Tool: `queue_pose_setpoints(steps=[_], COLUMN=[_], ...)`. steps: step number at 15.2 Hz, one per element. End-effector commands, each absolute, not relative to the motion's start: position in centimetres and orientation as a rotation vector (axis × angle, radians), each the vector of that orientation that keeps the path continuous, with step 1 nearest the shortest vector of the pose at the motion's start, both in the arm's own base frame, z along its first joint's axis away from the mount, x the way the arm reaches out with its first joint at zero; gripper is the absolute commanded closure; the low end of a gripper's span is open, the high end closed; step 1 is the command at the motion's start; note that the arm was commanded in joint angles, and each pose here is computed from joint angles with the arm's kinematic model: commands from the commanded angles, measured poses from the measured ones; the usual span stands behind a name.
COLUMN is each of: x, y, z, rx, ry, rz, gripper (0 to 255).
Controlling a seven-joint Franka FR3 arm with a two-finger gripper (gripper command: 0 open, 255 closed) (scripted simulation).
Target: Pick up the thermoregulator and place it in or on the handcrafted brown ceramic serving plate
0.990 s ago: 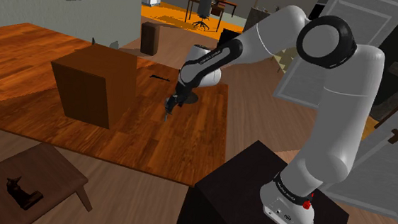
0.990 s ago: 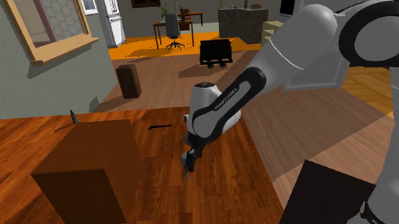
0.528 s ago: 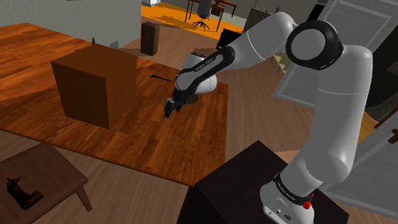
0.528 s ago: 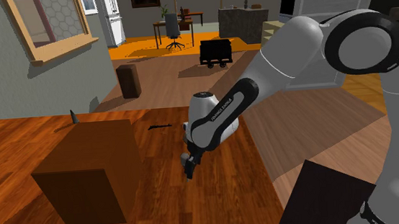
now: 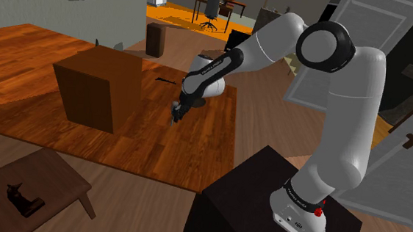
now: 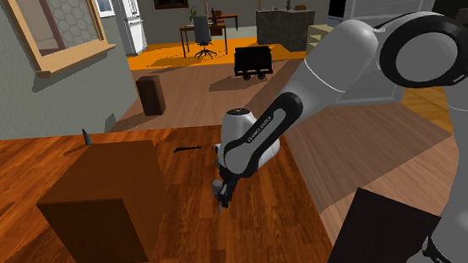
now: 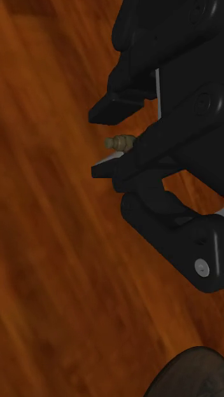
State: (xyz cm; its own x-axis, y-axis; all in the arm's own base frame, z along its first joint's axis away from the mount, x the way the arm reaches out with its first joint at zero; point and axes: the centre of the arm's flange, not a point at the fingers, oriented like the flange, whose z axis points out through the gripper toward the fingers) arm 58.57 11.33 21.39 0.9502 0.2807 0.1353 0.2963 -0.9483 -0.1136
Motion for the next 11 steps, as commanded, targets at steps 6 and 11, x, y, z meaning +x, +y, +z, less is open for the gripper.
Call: queue_pose_setpoints(steps=[6, 11], x=[58.6, 58.6], y=[11.3, 11.3], z=[21.4, 23.0], rx=[-2.971, -2.971], ry=[-0.442, -0.442], rz=[-0.177, -0.177], gripper=[255, 255])
